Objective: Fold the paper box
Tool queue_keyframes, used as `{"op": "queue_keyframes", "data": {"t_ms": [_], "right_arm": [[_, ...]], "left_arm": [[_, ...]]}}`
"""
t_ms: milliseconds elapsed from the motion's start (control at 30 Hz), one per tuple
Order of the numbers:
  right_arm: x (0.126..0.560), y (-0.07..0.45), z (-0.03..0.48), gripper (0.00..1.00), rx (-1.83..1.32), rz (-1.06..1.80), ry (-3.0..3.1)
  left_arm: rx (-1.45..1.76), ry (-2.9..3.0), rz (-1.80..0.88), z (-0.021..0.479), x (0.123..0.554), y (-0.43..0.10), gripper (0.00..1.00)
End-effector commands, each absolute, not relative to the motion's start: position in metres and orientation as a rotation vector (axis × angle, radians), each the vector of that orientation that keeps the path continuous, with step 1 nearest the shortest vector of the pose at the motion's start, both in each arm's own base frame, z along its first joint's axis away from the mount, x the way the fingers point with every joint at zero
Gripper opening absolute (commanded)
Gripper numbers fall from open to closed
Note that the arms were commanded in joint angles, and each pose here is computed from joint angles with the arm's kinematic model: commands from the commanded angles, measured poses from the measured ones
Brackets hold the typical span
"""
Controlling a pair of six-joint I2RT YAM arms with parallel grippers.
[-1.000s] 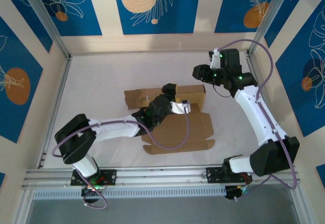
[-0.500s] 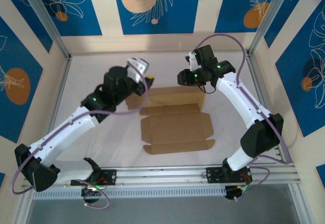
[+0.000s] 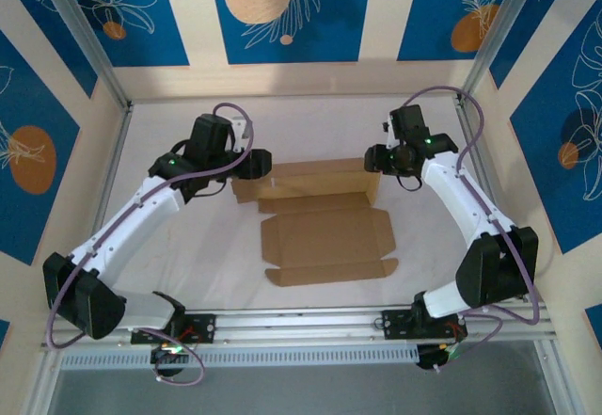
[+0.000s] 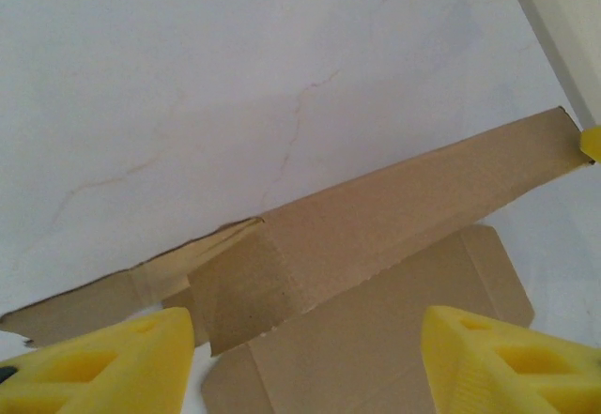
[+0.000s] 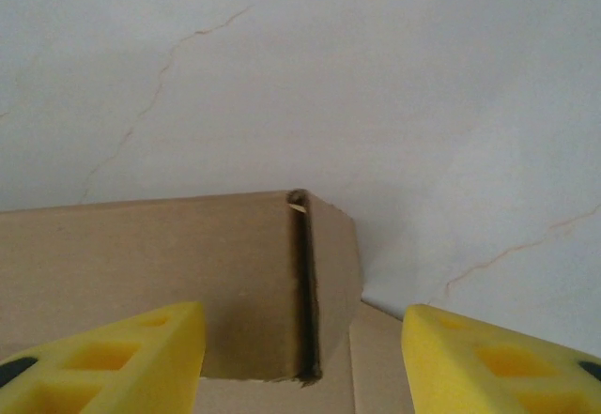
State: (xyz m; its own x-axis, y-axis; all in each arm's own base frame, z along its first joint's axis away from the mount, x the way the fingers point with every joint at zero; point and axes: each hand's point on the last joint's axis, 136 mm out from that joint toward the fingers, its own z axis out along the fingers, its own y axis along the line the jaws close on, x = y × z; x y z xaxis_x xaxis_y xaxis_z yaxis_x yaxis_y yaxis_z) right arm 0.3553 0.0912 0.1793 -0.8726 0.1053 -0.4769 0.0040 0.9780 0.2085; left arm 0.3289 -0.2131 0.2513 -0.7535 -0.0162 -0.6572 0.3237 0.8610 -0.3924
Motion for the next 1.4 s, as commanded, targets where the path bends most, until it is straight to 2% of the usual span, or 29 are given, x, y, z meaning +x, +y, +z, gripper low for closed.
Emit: {"op": "queue_keyframes", "data": {"t_ms": [0,433,700,1000,1233,1367], "right_arm": [[0.356,0.110,0.184,0.59,0.061,0.451,2.579],[0.343,0.111,0.160,0.53,0.140,0.534,2.620],[0.345,0.114,0.162,0.51,0.147,0.551,2.622],[0.344,0.120,0.162,0.51,0.132,0.568,2.626],[0.342,0.125,0.161,0.50,0.132,0.592,2.632],[0.342,0.126,0.160,0.49,0.140,0.608,2.633]], "left_arm": [[0.192,2.400,-0.725,0.239,0.323,-0.216,0.65],[0.105,2.518,-0.752,0.204,0.323,-0.214,0.66],[0.081,2.562,-0.816,0.187,0.321,-0.221,0.57],[-0.021,2.563,-0.969,0.170,0.332,-0.236,0.56],[-0.113,2.458,-1.163,0.178,0.341,-0.246,0.49],[-0.212,2.389,-1.250,0.176,0.348,-0.239,0.40]]}}
